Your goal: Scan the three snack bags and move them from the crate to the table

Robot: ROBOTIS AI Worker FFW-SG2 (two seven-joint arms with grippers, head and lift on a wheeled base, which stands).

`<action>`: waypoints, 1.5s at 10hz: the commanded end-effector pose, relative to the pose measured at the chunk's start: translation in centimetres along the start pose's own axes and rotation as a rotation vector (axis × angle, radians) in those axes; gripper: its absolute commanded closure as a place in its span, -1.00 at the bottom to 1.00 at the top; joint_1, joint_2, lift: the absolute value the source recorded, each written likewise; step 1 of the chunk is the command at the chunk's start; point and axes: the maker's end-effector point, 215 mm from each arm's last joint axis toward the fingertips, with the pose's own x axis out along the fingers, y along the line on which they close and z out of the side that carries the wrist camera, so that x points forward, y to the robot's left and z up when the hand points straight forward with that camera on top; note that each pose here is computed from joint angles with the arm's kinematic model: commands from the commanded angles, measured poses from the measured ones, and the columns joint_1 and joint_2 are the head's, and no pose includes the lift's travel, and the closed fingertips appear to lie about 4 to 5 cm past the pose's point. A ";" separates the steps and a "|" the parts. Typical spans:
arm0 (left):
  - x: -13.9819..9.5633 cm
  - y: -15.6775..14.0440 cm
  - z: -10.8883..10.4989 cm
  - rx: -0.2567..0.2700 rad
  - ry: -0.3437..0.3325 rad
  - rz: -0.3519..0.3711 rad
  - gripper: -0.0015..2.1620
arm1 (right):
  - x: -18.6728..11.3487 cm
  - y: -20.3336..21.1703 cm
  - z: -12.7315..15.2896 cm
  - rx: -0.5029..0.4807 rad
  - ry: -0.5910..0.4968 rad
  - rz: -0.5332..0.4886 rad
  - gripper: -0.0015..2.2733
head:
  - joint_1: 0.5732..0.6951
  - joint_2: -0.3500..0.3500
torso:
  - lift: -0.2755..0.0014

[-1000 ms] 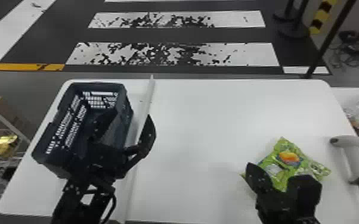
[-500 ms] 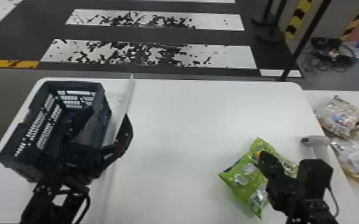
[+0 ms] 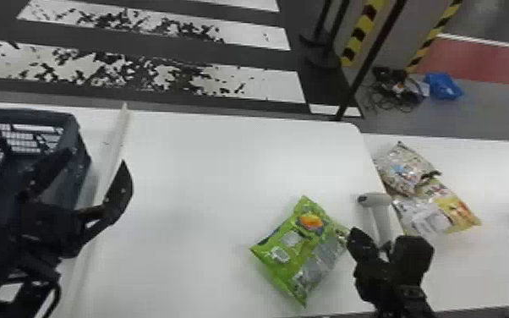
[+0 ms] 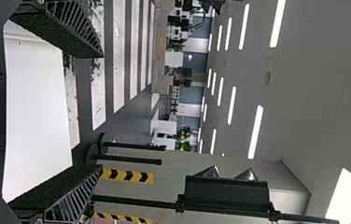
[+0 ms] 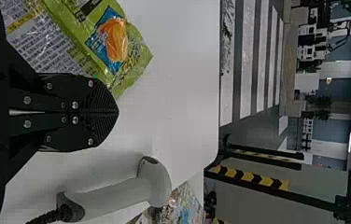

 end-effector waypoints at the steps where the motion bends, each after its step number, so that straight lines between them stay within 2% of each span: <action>1: -0.3 -0.1 0.0 0.000 -0.002 -0.001 -0.97 | 0.2 -1.5 -1.1 0.003 0.008 -0.025 0.98 | 1.00 -0.70 | 0.54; 6: -0.9 0.1 0.5 0.004 -0.015 0.003 -0.97 | 2.5 -2.9 -4.7 0.012 0.062 -0.054 0.98 | 1.00 -0.81 | 0.54; 10: -0.8 -0.2 0.5 0.004 -0.016 0.001 -0.97 | 5.7 -1.9 -3.6 0.041 0.067 -0.044 0.98 | 1.00 -0.82 | 0.54; 15: -0.9 0.1 -0.1 0.002 -0.008 0.011 -0.97 | 8.0 3.0 -1.9 0.029 0.071 0.026 0.98 | 1.00 -0.65 | 0.54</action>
